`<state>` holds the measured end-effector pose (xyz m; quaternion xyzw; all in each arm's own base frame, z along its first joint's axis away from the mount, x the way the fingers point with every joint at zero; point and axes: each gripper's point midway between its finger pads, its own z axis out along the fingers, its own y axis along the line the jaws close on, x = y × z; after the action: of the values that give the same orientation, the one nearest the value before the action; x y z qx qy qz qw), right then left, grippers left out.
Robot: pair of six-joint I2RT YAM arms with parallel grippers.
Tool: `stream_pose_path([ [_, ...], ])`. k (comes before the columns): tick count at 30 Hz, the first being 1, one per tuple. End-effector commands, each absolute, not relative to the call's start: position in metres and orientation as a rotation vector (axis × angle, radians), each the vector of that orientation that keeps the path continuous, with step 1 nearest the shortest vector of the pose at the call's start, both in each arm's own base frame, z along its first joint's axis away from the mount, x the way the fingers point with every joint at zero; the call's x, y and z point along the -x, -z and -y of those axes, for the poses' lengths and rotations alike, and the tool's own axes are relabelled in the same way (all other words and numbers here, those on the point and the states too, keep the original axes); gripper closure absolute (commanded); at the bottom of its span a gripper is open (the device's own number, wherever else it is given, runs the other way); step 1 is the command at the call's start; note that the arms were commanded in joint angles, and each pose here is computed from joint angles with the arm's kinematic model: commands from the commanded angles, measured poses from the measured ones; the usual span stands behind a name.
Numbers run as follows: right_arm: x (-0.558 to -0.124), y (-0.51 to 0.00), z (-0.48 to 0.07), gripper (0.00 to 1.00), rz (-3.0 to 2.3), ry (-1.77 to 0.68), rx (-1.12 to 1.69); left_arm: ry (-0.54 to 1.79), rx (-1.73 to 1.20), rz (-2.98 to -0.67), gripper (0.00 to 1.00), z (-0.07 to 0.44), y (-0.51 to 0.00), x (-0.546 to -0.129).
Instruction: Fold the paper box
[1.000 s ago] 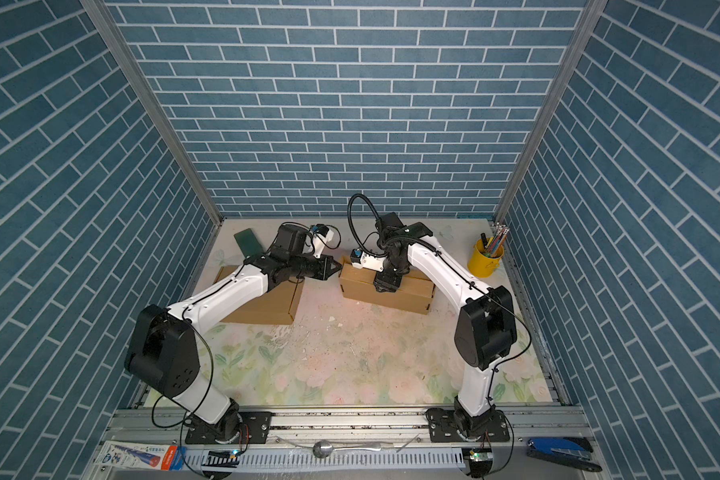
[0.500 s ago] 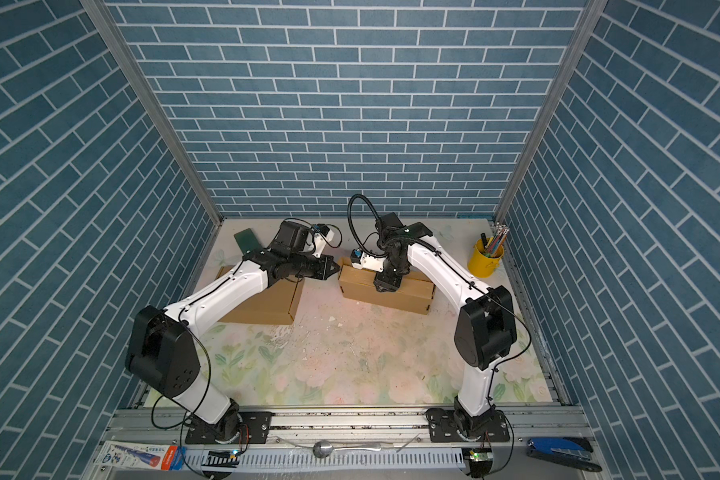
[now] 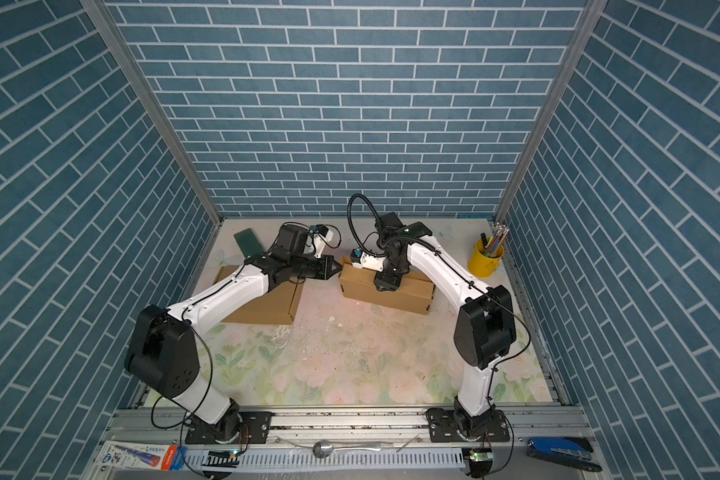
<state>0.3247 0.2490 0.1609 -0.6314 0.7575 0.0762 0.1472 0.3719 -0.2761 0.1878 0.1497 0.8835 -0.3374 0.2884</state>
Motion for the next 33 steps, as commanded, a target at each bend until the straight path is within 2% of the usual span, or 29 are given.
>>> stream_pose_path([
  [1, -0.306, -0.136, -0.241, 0.46, -2.304, -0.277, 1.878, 0.766, -0.437, -2.506, 1.0, 0.26, -0.139, -0.356],
  [6, -0.306, -0.138, -0.241, 0.46, -2.3, -0.271, 1.875, 0.724, -0.453, -2.501, 1.0, 0.255, -0.138, -0.356],
  [15, -0.305, -0.151, -0.247, 0.4, -2.277, -0.313, 1.84, 0.74, -0.411, -2.498, 1.0, 0.257, -0.129, -0.353],
  [25, -0.304, -0.18, -0.243, 0.27, -2.26, -0.33, 1.73, 0.729, -0.397, -2.499, 1.0, 0.256, -0.124, -0.356],
  [33, -0.314, -0.211, -0.247, 0.26, -2.212, -0.372, 1.579, 0.744, -0.395, -2.497, 1.0, 0.26, -0.126, -0.358],
])
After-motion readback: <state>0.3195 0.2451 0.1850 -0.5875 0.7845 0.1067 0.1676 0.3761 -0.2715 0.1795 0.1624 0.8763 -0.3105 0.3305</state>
